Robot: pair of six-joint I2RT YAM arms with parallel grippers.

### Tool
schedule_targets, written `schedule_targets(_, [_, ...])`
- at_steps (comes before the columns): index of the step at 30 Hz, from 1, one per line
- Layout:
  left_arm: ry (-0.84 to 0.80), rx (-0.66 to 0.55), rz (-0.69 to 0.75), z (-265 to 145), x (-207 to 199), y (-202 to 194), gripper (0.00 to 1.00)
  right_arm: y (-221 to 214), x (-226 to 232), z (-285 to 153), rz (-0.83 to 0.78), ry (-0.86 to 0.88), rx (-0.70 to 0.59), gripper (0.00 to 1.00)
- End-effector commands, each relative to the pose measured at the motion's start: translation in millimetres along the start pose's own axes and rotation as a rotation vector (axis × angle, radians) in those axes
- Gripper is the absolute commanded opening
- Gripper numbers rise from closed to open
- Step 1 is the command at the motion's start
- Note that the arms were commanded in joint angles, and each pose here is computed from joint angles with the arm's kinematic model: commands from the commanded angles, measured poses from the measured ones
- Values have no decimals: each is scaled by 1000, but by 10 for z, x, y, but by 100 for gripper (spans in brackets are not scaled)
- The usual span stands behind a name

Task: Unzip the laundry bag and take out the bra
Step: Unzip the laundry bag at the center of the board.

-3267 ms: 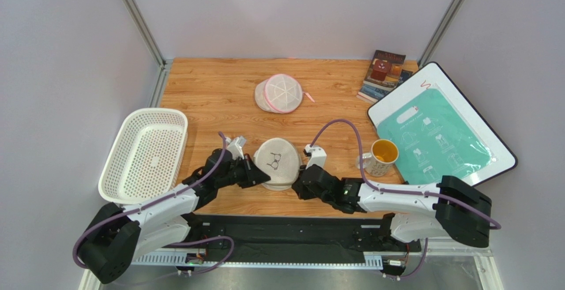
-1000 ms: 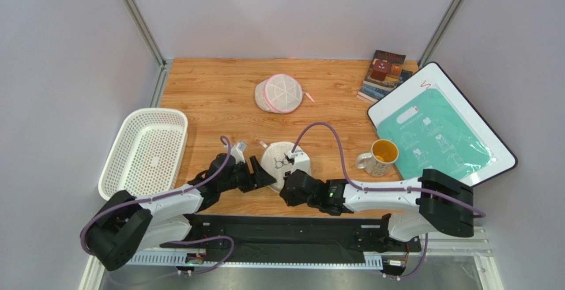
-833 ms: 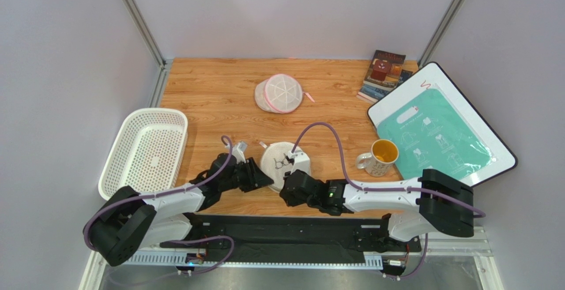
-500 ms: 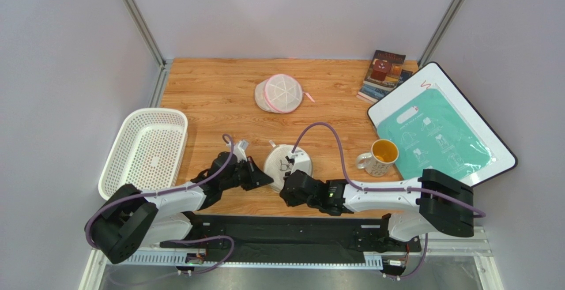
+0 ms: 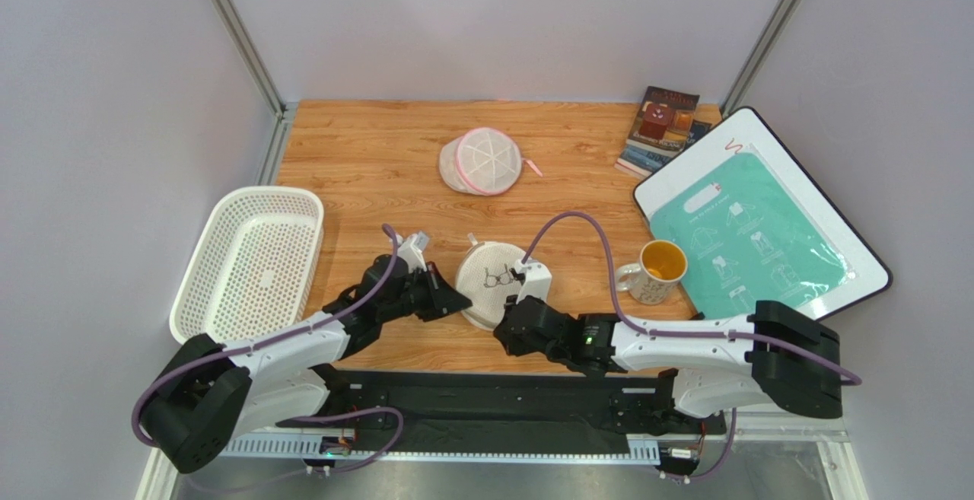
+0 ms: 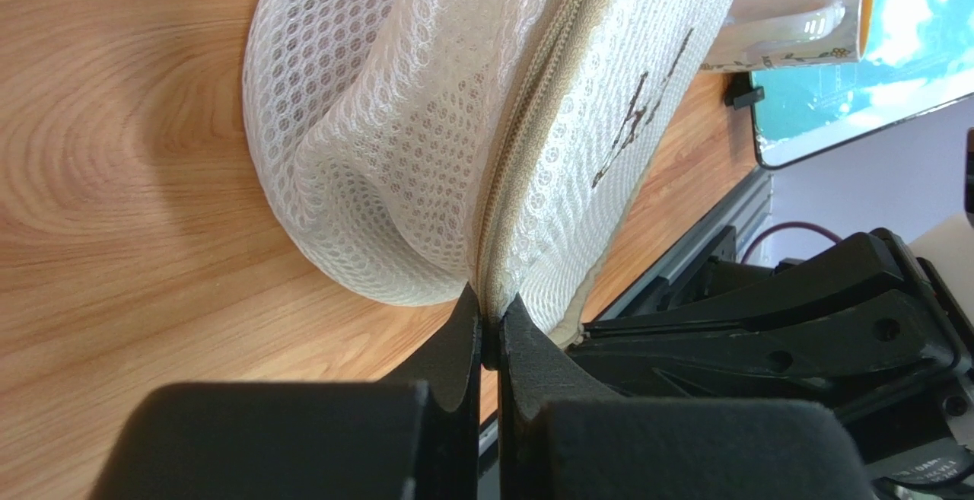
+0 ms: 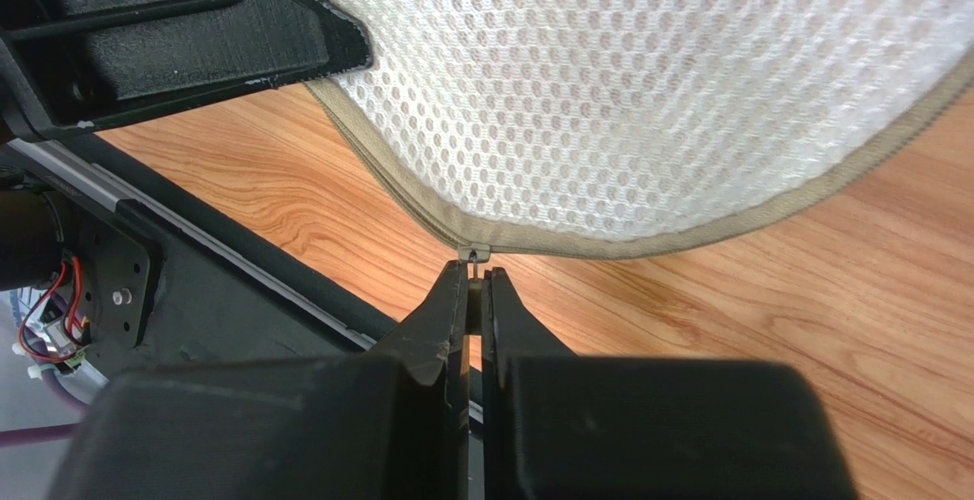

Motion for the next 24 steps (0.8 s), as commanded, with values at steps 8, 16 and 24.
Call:
schedule_targets(8, [24,-46,27,-46,76,167,0,-30,-229,-138,1,-97,-35,0])
schedule_targets(16, [15,0,53,-81,120,182,0,14,-428,-186,15,-140,-56,0])
schedule_targets(24, [10,11,60,-58,110,202,0,65,-464,-213,16,-144,-66,0])
Point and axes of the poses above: each gripper's point midway between its finger pads, its own z axis out along the fingers, its own x axis along the line the jaws close on, y = z × x, the point moved 7 cm from there along -z, back along the fingers, and after that the axes turned 11 degrees about -z, right-handed, at the moved point
